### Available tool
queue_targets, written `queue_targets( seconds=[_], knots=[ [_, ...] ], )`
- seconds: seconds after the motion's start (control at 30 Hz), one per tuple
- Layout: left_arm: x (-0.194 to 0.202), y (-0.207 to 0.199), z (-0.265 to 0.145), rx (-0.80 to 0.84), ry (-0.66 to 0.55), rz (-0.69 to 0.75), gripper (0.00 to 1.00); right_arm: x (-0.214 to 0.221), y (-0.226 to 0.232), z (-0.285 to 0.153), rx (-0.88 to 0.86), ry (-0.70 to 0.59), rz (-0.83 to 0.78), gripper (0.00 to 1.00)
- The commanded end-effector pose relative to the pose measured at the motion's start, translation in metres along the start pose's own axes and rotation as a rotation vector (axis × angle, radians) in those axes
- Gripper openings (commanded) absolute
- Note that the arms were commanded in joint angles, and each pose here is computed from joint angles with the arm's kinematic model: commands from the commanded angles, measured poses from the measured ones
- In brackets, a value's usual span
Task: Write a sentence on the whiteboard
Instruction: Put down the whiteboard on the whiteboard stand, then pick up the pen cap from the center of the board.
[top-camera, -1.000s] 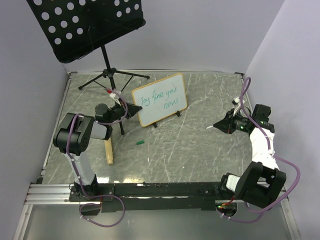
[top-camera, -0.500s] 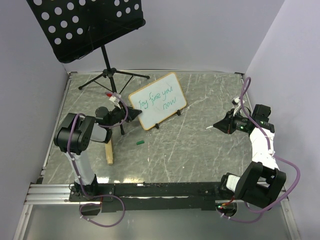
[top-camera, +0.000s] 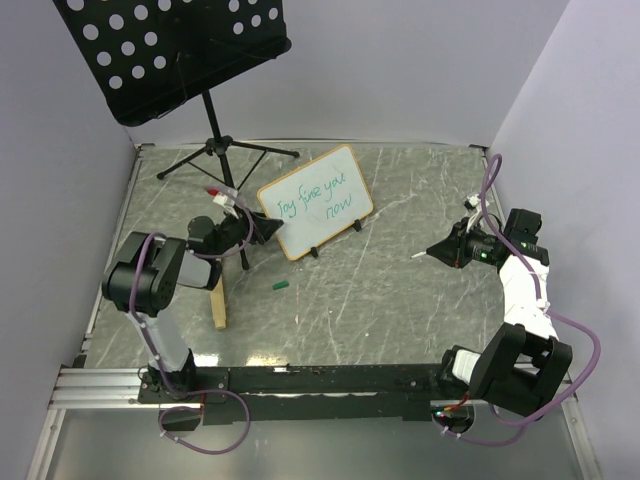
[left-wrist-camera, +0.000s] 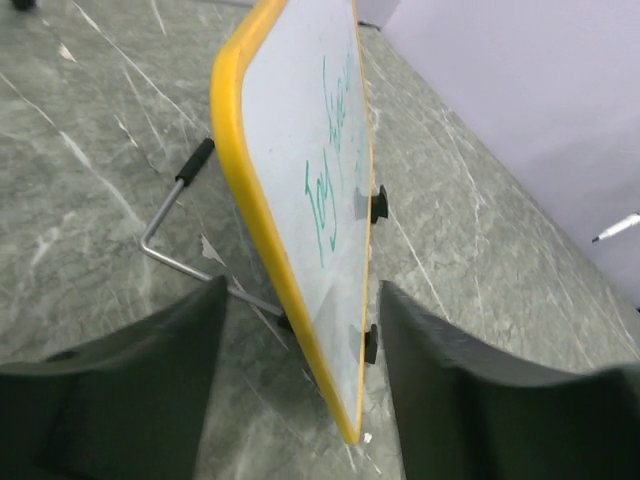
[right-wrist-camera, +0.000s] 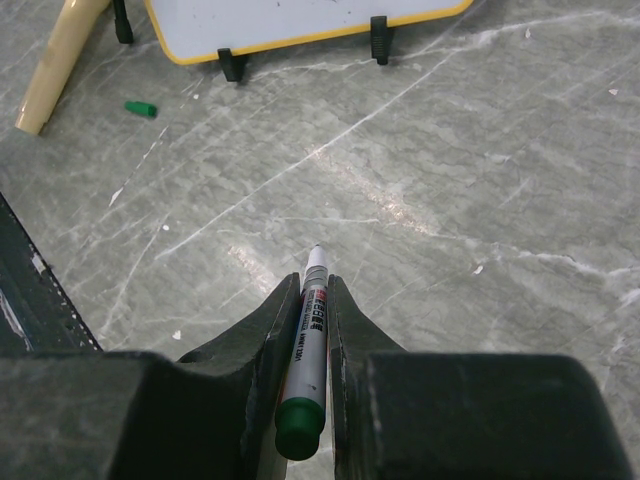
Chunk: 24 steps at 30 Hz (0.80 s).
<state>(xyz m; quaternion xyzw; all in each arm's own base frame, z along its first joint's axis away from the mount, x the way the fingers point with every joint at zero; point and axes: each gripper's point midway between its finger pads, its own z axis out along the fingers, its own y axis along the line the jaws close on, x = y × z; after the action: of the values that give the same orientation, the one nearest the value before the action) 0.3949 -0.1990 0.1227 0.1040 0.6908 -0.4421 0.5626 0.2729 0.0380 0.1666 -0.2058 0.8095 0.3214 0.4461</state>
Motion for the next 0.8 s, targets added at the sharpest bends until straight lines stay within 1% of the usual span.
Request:
queue_targets(
  seconds=[0.0, 0.03, 0.07, 0.2, 0.23, 0.27, 0.3, 0.33, 0.4, 0.47, 0.5, 0.53, 0.6, 0.7, 0.73, 0.77],
  knots=[
    [-0.034, -0.011, -0.008, -0.022, -0.101, 0.075, 0.70, -0.023, 0.003, -0.005, -0.017, -0.048, -0.076, 0.00],
    [-0.036, -0.013, -0.009, -0.025, -0.105, 0.069, 0.79, -0.024, 0.003, -0.005, -0.018, -0.050, -0.081, 0.00],
    [-0.043, -0.018, -0.011, -0.020, -0.119, 0.075, 0.80, -0.023, 0.003, -0.005, -0.018, -0.050, -0.078, 0.00],
    [-0.045, -0.024, -0.019, -0.046, -0.092, 0.052, 0.84, -0.024, 0.004, -0.005, -0.020, -0.052, -0.082, 0.00],
    [-0.047, -0.026, -0.022, -0.059, -0.097, 0.042, 0.95, -0.023, 0.004, -0.005, -0.021, -0.051, -0.081, 0.00],
    [-0.049, -0.031, -0.029, -0.068, -0.104, 0.039, 0.96, -0.024, 0.005, -0.005, -0.023, -0.052, -0.084, 0.00],
    [-0.045, -0.026, -0.034, -0.114, -0.095, 0.016, 0.96, -0.024, 0.005, -0.005, -0.024, -0.053, -0.084, 0.00],
    [-0.052, -0.032, -0.040, -0.126, -0.111, 0.018, 0.96, -0.025, 0.005, -0.006, -0.022, -0.054, -0.087, 0.00],
    [-0.048, -0.026, -0.053, -0.201, -0.118, -0.017, 0.97, -0.026, 0.006, -0.006, -0.026, -0.056, -0.089, 0.00],
    [-0.045, -0.028, -0.069, -0.258, -0.109, -0.046, 0.97, -0.025, 0.007, -0.006, -0.029, -0.056, -0.089, 0.00],
    [-0.045, -0.024, -0.075, -0.310, -0.122, -0.090, 0.99, -0.026, 0.008, -0.006, -0.030, -0.058, -0.092, 0.00],
    [-0.048, -0.031, -0.084, -0.323, -0.122, -0.111, 0.97, -0.026, 0.008, -0.006, -0.029, -0.059, -0.095, 0.00],
    [-0.046, -0.035, -0.095, -0.355, -0.128, -0.171, 0.97, -0.027, 0.010, -0.007, -0.034, -0.063, -0.096, 0.00],
    [-0.047, -0.061, -0.101, -0.298, -0.065, -0.204, 0.97, -0.029, 0.012, -0.008, -0.035, -0.068, -0.104, 0.00],
    [-0.056, -0.078, -0.097, -0.239, -0.049, -0.201, 0.97, -0.028, 0.013, -0.008, -0.036, -0.068, -0.106, 0.00],
    [-0.043, -0.086, -0.096, -0.243, 0.026, -0.242, 0.97, -0.029, 0.013, -0.008, -0.035, -0.069, -0.106, 0.00]
  ],
)
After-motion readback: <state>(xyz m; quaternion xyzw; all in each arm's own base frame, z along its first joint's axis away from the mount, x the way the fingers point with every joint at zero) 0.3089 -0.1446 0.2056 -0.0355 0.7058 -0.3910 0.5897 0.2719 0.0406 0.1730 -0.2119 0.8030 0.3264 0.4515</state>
